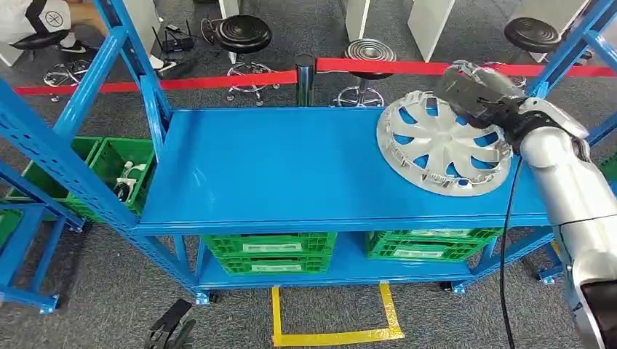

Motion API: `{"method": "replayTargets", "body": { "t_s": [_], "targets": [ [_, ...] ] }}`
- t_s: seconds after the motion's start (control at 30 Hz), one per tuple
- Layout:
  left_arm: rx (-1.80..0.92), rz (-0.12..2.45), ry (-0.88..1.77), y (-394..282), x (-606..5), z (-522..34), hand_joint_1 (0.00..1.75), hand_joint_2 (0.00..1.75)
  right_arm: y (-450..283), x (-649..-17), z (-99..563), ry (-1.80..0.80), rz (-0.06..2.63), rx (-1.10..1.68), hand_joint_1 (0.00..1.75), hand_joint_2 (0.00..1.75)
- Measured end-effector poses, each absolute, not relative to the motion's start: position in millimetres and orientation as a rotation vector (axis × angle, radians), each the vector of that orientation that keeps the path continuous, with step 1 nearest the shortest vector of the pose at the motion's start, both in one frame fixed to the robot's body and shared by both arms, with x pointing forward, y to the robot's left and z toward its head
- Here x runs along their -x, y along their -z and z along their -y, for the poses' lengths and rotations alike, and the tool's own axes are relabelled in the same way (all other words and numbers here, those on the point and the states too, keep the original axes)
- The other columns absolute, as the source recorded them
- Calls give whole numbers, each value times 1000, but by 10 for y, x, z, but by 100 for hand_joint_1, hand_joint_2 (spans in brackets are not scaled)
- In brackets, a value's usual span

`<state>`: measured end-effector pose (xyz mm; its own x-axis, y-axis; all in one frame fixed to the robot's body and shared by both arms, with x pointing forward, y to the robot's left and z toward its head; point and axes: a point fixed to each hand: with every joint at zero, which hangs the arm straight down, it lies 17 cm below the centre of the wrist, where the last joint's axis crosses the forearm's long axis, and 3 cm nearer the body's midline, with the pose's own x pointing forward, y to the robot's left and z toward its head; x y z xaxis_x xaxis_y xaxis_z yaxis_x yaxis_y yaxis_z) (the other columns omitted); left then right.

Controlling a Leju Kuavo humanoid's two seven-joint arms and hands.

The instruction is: Take the parts from the cabinet and place them on the table.

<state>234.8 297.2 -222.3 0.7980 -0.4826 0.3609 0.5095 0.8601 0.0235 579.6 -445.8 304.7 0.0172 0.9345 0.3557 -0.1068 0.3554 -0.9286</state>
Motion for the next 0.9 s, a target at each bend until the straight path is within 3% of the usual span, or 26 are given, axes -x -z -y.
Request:
{"method": "replayTargets", "body": {
  "t_s": [0.3, 0.5, 0.9],
  "targets": [
    [61, 327, 561, 2256, -2272, -3013, 0, 0, -2167, -5524, 4939, -1196, 907, 840, 0, 175],
    [72, 321, 591, 2229, -2309, -2976, 0, 0, -1410, -4928, 5198, -1276, 696, 678, 0, 175],
    [69, 336, 588, 2192, -2407, -2931, 0, 0, -1174, -4530, 5431, -1377, 547, 680, 0, 175]
  ]
}}
